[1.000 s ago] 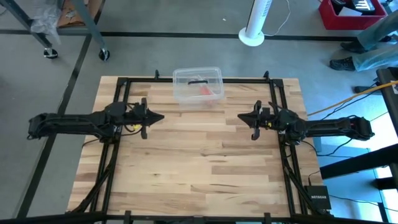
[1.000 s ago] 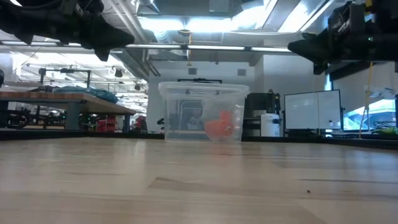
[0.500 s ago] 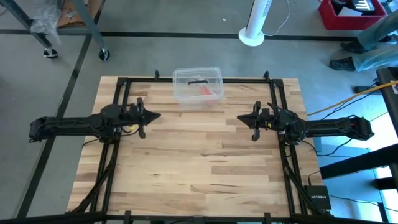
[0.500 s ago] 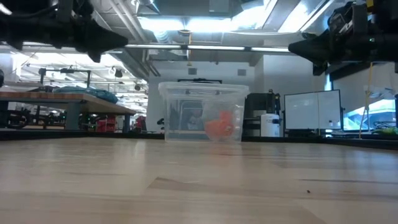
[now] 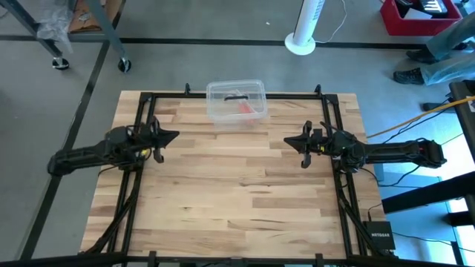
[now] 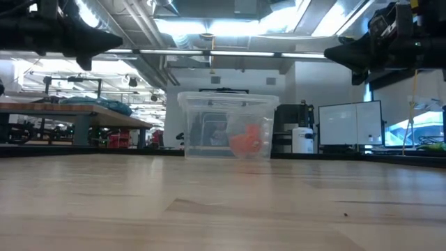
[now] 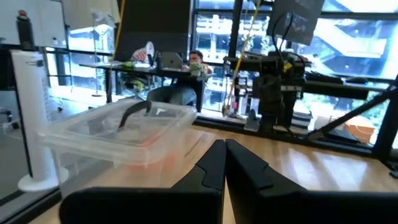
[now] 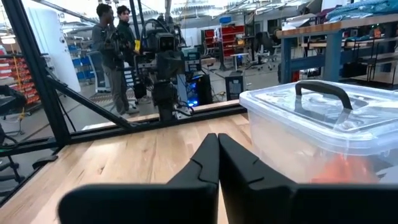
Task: Roll bandage
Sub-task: Return to Home Position
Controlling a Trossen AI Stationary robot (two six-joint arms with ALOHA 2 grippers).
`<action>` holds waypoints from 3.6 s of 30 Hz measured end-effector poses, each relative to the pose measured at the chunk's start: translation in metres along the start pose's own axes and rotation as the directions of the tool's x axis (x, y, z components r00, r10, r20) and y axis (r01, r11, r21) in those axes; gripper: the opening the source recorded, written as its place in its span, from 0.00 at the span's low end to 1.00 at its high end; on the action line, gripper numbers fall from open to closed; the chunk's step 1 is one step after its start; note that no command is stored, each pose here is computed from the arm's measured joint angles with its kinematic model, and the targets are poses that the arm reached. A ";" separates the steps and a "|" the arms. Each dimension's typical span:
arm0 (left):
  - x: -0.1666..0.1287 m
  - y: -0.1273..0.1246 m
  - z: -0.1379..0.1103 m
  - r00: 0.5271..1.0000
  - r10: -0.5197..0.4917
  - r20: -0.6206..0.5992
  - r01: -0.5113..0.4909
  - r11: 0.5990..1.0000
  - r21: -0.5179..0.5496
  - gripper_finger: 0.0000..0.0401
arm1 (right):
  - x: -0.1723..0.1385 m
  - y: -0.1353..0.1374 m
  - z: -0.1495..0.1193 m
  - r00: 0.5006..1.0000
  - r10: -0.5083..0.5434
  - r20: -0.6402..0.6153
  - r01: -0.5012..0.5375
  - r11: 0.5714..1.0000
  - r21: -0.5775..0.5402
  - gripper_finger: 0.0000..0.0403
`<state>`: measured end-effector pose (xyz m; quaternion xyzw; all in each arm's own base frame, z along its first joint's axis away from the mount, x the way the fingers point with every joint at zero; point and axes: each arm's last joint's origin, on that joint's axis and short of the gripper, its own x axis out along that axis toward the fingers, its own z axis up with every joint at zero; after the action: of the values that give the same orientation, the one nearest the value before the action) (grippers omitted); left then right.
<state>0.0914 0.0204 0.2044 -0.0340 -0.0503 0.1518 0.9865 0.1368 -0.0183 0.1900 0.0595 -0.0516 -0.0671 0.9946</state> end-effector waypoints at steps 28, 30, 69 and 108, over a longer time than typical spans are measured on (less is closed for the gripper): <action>-0.002 -0.003 -0.019 0.999 -0.035 -0.006 0.035 0.997 -0.064 0.01 | -0.031 0.008 -0.002 0.997 0.027 -0.070 -0.025 0.999 0.032 0.03; -0.002 -0.003 -0.019 0.999 -0.035 -0.004 0.035 0.998 -0.057 0.01 | -0.035 0.008 -0.003 0.996 0.040 -0.085 -0.037 0.999 0.033 0.03; 0.000 -0.001 -0.035 0.998 -0.016 -0.056 0.015 0.999 -0.029 0.01 | -0.041 0.005 -0.020 0.995 0.031 -0.093 -0.028 0.999 0.027 0.02; 0.000 -0.001 -0.035 0.998 -0.016 -0.057 0.015 0.999 -0.029 0.01 | -0.041 0.005 -0.020 0.995 0.031 -0.094 -0.028 0.999 0.026 0.02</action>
<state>0.0958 0.0177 0.1694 -0.0519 -0.0246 0.1424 0.9882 0.0989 -0.0056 0.1666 0.0742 -0.0064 -0.0490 0.9960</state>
